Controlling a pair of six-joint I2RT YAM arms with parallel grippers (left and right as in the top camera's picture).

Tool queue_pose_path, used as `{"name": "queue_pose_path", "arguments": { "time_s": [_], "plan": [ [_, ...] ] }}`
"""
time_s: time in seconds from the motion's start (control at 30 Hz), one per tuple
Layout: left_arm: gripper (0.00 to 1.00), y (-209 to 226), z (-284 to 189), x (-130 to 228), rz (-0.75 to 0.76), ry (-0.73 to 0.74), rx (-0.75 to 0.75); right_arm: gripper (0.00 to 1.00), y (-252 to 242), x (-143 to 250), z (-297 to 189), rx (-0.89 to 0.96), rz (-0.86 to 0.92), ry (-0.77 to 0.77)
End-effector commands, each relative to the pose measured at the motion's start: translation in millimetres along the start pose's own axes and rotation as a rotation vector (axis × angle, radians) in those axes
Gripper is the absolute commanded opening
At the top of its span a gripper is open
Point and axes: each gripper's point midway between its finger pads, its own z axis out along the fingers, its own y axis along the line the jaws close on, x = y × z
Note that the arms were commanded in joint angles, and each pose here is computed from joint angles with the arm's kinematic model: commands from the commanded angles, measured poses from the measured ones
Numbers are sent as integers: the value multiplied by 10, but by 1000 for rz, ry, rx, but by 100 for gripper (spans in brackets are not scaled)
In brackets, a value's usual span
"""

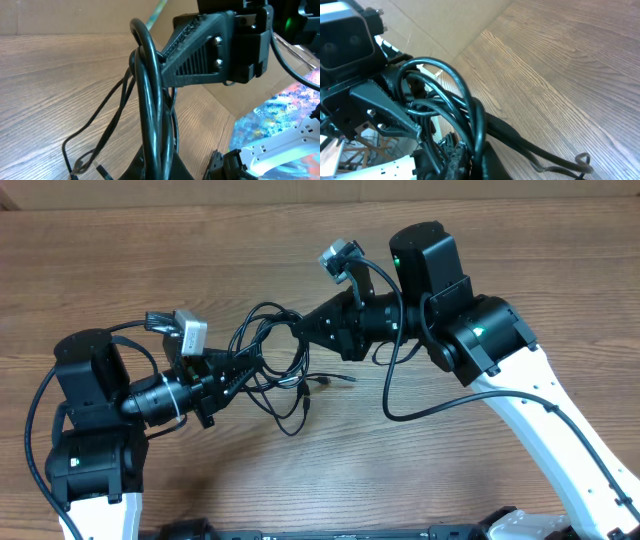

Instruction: Untangle cables

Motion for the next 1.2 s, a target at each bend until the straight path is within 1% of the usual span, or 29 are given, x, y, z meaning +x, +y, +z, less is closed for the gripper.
{"name": "queue_pose_path", "arguments": {
  "time_s": [0.0,0.13,0.33,0.63,0.73,0.77,0.8,0.83,0.87,0.9,0.97,1.0,1.13,1.17],
  "plan": [
    [4,-73,-9,-56,11,-9,5,4,66,-28,-33,-3,-21,-12],
    [4,-57,-10,-58,10,-10,-4,4,-103,-17,-61,81,0,-15],
    [4,-56,-10,-59,11,-11,-5,4,-635,6,-316,299,70,-30],
    [4,-18,-11,-59,9,-11,-27,4,-1052,24,-733,405,159,-65],
    [5,-18,-11,-58,9,-11,-27,4,-960,31,-718,337,169,-60],
    [5,-18,-11,-59,10,-11,-27,8,-901,34,-698,301,171,-57],
    [6,-18,-10,-59,11,-11,-26,23,-822,36,-666,258,169,-51],
    [7,-21,-8,-58,19,-11,-25,43,-735,39,-632,212,166,-45],
    [7,-27,-6,-55,34,-9,-22,61,-629,44,-590,159,161,-37],
    [8,-37,-4,-51,46,-8,-17,67,-545,49,-557,119,156,-29],
    [9,-103,0,-41,82,-4,20,74,-400,70,-486,59,145,-11],
    [8,-150,2,-36,101,-3,47,76,-348,84,-453,42,141,-2],
    [9,-231,-3,-28,153,-4,94,76,-170,145,-317,-1,129,34],
    [10,-248,-4,-27,166,-5,104,72,-126,162,-284,-11,127,44]
  ]
}}
